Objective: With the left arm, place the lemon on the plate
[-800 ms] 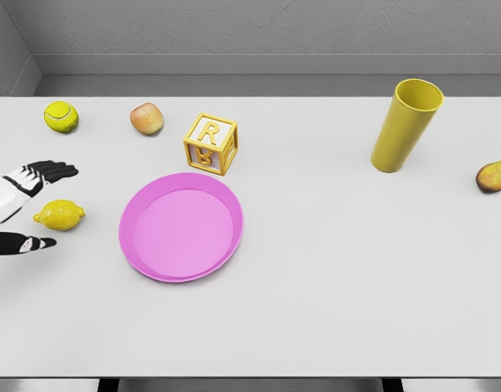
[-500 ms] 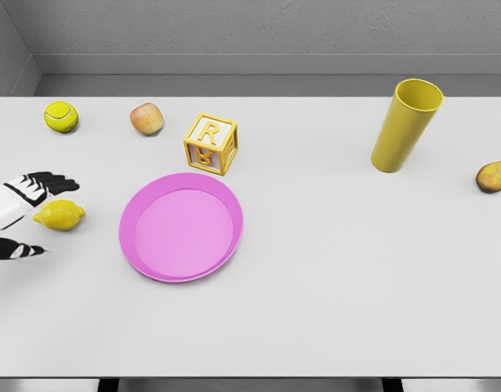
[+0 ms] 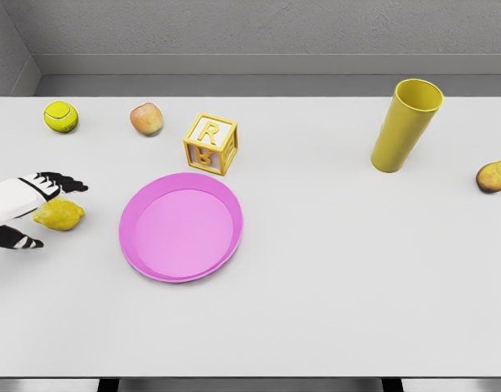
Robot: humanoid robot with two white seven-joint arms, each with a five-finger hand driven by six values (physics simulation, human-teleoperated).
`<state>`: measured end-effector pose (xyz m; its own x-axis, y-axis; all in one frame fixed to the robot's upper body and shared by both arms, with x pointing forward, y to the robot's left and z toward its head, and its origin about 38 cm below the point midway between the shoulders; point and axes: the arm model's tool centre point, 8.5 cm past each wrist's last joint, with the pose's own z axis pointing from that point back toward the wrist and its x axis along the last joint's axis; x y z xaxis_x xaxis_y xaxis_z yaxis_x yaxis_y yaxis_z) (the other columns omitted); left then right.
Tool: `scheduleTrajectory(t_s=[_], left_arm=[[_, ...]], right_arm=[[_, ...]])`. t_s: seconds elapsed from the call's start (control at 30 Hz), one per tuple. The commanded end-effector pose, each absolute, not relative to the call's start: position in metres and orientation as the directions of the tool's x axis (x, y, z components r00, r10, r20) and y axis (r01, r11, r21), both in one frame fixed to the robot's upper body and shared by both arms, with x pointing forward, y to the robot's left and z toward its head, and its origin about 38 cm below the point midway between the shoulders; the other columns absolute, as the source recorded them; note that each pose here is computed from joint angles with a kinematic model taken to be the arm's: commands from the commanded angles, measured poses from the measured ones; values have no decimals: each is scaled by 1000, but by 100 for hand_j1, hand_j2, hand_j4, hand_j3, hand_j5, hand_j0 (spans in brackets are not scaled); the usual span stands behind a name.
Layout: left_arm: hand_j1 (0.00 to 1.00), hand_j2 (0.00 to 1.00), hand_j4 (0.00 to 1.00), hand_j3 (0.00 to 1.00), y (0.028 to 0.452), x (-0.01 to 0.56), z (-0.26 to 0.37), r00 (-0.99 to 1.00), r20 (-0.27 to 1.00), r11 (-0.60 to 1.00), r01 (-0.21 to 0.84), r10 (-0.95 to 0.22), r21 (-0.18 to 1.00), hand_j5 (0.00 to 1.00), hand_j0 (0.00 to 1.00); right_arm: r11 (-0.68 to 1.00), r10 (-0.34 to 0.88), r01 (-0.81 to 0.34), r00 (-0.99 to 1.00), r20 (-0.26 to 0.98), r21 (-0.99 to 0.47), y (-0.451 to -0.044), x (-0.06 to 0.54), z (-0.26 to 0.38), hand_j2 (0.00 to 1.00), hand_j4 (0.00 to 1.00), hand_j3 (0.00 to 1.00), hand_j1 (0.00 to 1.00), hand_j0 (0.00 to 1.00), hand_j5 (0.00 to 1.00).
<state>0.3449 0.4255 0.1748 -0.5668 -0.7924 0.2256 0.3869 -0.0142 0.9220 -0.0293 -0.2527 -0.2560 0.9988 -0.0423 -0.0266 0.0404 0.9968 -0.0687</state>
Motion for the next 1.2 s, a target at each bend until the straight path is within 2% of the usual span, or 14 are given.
scheduleTrajectory(t_s=[0.0, 0.23, 0.5, 0.57, 0.73, 0.87, 1.17], left_arm=[[100, 100, 100, 100, 445, 345, 157, -503, 250, 5, 438, -827, 899, 100, 100], [100, 100, 100, 100, 422, 355, 144, -535, 272, -21, 477, -800, 879, 100, 100], [100, 100, 100, 100, 426, 362, 145, -526, 254, -25, 466, -812, 884, 100, 100], [92, 92, 92, 92, 426, 363, 146, -526, 251, -29, 466, -812, 884, 92, 92], [82, 82, 82, 82, 426, 362, 144, -528, 250, -35, 471, -812, 882, 82, 82], [82, 82, 82, 82, 435, 366, 145, -502, 246, -24, 472, -829, 881, 82, 82], [81, 81, 81, 81, 429, 365, 141, -517, 250, -39, 483, -819, 875, 81, 81]], right_arm=[[997, -42, 41, 999, -27, -68, -253, -29, -256, 100, 100, 100, 100, 100, 100], [997, -42, 41, 999, -27, -68, -253, -29, -256, 100, 100, 100, 100, 100, 100], [997, -42, 41, 999, -27, -68, -253, -29, -256, 100, 100, 100, 100, 100, 100], [997, -42, 41, 999, -27, -68, -253, -29, -256, 100, 100, 100, 100, 100, 100], [997, -42, 41, 999, -27, -68, -253, -29, -256, 100, 100, 100, 100, 100, 100], [997, -42, 41, 999, -27, -68, -253, -29, -256, 100, 100, 100, 100, 100, 100], [997, -42, 41, 999, -27, -68, -253, -29, -256, 100, 100, 100, 100, 100, 100]])
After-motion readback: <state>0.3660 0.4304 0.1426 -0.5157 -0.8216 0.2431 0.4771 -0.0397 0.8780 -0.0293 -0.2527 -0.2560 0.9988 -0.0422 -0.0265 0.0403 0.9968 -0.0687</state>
